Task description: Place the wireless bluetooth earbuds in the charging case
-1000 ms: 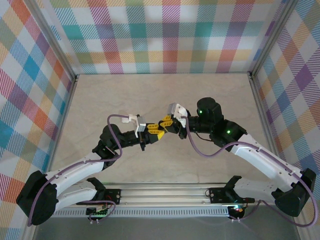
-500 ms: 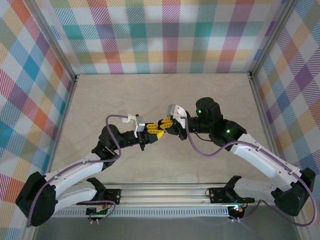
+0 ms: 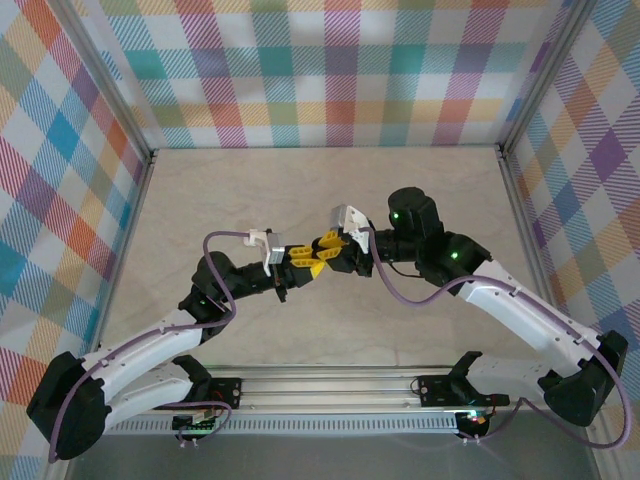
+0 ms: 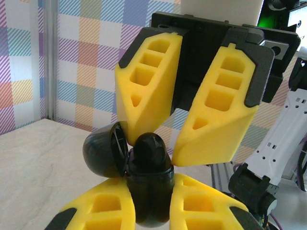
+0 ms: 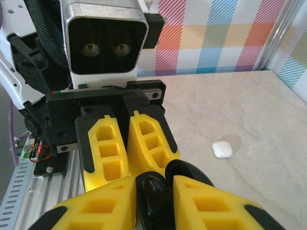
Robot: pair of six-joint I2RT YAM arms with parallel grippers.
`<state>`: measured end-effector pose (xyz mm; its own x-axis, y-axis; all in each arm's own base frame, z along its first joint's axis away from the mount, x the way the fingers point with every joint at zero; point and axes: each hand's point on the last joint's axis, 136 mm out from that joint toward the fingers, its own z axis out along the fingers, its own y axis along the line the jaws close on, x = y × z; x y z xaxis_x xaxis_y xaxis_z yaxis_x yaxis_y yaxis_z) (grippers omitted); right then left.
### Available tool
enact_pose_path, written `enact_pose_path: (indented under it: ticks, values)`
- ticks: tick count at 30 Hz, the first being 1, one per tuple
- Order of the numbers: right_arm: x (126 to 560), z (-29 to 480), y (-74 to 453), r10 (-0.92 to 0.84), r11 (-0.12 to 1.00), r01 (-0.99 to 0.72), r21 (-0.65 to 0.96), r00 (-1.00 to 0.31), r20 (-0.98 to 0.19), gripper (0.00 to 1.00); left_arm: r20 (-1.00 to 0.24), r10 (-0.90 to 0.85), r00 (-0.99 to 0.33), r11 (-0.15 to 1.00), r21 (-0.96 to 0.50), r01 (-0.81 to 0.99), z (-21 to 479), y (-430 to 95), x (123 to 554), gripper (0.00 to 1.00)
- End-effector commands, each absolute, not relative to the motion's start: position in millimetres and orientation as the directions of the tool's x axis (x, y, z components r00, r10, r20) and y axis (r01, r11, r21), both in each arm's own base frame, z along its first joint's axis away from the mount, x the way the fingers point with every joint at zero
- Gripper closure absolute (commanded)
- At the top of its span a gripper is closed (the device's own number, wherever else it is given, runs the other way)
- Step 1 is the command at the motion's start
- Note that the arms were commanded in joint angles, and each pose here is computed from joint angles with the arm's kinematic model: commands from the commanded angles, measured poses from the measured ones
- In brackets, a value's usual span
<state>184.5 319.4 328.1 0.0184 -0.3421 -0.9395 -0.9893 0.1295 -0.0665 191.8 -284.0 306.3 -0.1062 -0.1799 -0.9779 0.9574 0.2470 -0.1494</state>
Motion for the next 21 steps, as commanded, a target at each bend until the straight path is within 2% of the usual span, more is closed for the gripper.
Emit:
enact_pose_path:
  ticks: [1,6,10,16,21]
  values:
    - [173,318,320,-0.375,0.084,-0.996,0.016,-0.047,-0.926,0.72,-0.968,-0.249,-0.033,0.239,-0.094,0.967,333,-279,184,1.0]
    - [173,322,320,-0.371,0.087,-0.996,0.016,-0.048,-0.927,0.7,-0.968,-0.247,-0.036,0.239,-0.097,0.966,331,-279,184,1.0]
    - [174,328,320,-0.363,0.096,-0.995,0.016,-0.05,-0.93,0.63,-0.969,-0.246,-0.037,0.242,-0.099,0.965,330,-279,185,1.0]
    - [175,334,321,-0.356,0.104,-0.994,0.021,-0.057,-0.933,0.58,-0.968,-0.248,-0.047,0.244,-0.109,0.964,329,-280,186,1.0]
    - [186,342,319,-0.346,0.17,-0.985,0.011,-0.07,-0.935,0.51,-0.966,-0.251,-0.062,0.254,-0.127,0.959,326,-279,189,1.0]
